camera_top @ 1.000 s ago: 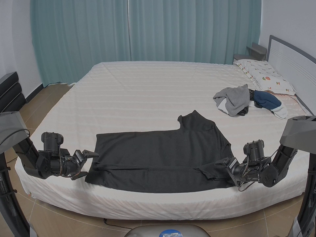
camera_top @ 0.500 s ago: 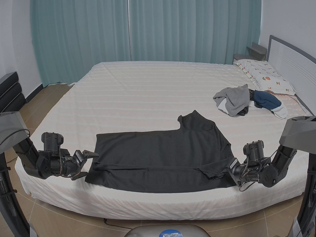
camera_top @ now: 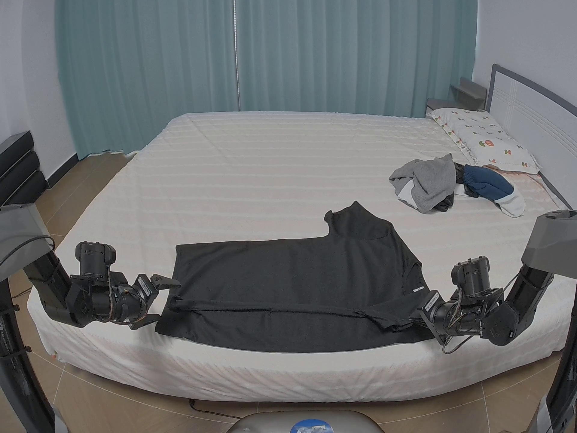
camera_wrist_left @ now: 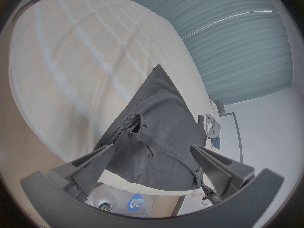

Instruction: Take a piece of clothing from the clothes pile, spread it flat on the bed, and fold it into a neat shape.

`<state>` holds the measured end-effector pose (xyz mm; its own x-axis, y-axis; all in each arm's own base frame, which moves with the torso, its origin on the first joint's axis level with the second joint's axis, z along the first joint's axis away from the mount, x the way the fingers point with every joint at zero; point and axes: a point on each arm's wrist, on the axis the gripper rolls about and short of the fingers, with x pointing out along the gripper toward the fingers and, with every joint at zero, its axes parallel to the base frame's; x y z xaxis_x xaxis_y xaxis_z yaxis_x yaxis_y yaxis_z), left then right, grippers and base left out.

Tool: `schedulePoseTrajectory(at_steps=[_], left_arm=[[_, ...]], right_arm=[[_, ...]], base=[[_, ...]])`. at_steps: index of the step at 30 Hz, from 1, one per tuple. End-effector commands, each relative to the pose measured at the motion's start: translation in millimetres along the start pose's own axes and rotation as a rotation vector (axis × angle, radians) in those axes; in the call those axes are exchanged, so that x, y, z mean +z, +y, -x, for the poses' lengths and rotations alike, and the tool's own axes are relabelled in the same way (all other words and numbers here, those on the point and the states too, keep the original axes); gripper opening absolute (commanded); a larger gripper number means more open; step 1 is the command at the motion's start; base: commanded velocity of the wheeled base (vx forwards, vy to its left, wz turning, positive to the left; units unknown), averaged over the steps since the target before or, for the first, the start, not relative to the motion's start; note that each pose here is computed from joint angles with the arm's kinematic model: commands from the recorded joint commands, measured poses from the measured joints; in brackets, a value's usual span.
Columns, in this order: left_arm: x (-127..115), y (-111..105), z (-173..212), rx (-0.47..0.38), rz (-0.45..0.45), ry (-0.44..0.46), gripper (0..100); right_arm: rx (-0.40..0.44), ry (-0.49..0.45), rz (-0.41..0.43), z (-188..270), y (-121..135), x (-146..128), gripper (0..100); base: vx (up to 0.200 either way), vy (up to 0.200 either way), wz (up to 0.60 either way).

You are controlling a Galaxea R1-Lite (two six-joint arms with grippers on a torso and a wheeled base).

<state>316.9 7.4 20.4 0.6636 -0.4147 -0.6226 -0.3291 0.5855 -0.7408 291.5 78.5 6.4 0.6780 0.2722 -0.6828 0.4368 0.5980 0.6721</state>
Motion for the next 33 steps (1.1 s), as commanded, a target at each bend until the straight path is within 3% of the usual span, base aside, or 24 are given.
schedulePoseTrajectory(at_steps=[1,14,15,20,28,33], left_arm=[[0.0,0.0,-0.1,0.0,0.0,0.0,100],[0.4,-0.3,-0.2,-0.001,0.0,-0.001,100],[0.4,-0.3,-0.2,-0.001,0.0,-0.001,100],[0.4,-0.3,-0.2,-0.001,0.0,-0.001,100],[0.6,-0.5,-0.2,-0.001,0.0,-0.001,100],[1.2,-1.1,-0.4,-0.003,0.0,-0.003,100]], right_arm=[[0.023,-0.006,0.008,9.8,5.1,-0.9,0],[-0.032,0.041,0.038,12.8,-9.8,-12.1,0],[-0.038,0.046,0.05,13.4,-11.4,-13.0,100],[-0.047,0.037,0.098,15.8,-15.9,-7.9,100],[0.071,-0.045,0.107,35.6,8.6,10.3,100],[0.086,-0.071,0.136,28.5,14.6,19.4,100]], base=[[0.0,0.0,0.0],[0.0,0.0,0.0],[0.0,0.0,0.0],[0.0,0.0,0.0],[0.0,0.0,0.0],[0.0,0.0,0.0]])
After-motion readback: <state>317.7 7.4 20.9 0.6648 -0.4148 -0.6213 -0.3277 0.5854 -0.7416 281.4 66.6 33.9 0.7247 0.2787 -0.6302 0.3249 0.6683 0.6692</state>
